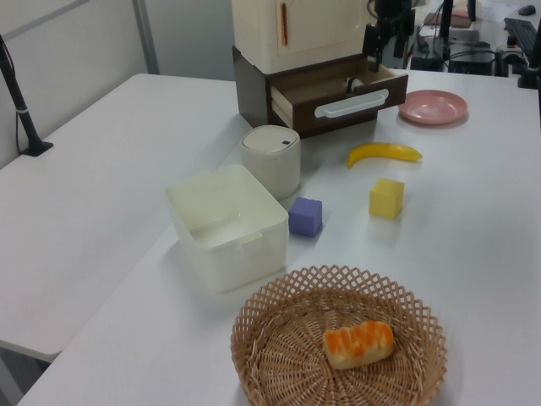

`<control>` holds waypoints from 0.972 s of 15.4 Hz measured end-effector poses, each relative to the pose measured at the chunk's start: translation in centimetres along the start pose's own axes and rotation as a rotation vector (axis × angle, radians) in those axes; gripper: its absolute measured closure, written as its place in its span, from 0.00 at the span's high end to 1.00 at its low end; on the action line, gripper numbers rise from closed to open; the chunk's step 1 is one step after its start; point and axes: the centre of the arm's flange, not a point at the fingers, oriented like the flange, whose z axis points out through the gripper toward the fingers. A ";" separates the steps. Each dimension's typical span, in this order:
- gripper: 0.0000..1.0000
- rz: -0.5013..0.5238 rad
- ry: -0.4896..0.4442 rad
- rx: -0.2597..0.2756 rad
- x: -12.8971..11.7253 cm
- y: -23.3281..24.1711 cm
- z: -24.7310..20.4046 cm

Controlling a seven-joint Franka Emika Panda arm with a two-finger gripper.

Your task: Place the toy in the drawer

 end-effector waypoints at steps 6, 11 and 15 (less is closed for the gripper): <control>1.00 -0.109 -0.040 -0.005 -3.2 -4.5 -0.1; 1.00 -0.188 -0.035 0.019 -3.7 -4.9 -0.9; 1.00 -0.208 -0.037 0.027 -3.8 -5.1 -0.8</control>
